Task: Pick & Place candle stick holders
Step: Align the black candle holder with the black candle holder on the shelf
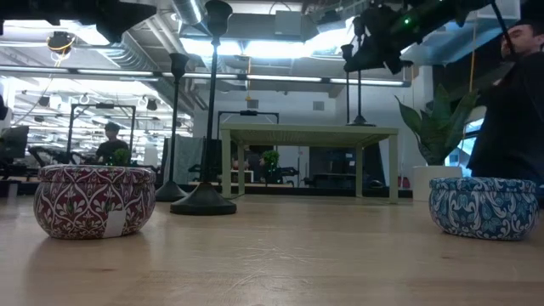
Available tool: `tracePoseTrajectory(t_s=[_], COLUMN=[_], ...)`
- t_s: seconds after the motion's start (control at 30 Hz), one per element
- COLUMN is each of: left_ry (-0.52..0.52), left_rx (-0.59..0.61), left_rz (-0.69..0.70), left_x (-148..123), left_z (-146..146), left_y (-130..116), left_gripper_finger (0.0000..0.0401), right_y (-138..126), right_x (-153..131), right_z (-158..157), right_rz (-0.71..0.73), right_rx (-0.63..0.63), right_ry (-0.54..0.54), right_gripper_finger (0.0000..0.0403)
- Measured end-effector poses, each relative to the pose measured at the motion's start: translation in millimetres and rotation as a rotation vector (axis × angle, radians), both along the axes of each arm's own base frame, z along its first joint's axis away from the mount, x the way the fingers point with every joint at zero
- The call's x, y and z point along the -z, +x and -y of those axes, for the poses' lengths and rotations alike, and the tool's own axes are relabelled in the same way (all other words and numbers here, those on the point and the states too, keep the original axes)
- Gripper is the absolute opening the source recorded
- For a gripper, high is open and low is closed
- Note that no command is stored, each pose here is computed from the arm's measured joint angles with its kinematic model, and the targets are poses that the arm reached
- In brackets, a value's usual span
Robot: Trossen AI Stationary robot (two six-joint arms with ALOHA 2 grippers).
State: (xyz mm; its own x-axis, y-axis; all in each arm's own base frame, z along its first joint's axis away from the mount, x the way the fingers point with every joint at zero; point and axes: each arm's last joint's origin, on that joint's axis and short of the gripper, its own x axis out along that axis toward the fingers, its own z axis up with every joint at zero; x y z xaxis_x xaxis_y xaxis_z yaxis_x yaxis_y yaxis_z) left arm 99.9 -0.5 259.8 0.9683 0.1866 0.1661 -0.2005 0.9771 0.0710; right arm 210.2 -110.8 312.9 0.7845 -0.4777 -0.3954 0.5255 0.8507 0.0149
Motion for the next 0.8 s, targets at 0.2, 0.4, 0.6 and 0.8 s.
tracePoseTrajectory(t_s=[0.2,0.4,0.6,0.8], left_ry=[0.0,-0.001,-0.001,-0.002], left_rx=[0.001,0.001,0.001,0.001], left_rz=[0.0,0.0,0.0,0.0], left_x=[0.0,0.0,0.0,0.0], left_z=[0.0,0.0,0.0,0.0], left_y=[0.0,0.0,0.0,0.0], left_gripper_finger=[0.0322,0.0322,0.0322,0.0322], right_y=[-4.3,-4.9,-5.1,-5.2], right_x=[-0.2,0.1,1.1,1.4], right_z=[7.9,8.6,8.4,8.3], right_rz=[0.026,0.03,0.024,0.02], right_rx=[-0.031,-0.04,-0.037,-0.037], right_ry=[0.043,0.057,0.069,0.069], right_gripper_finger=[0.0014,0.0018,0.0042,0.0081])
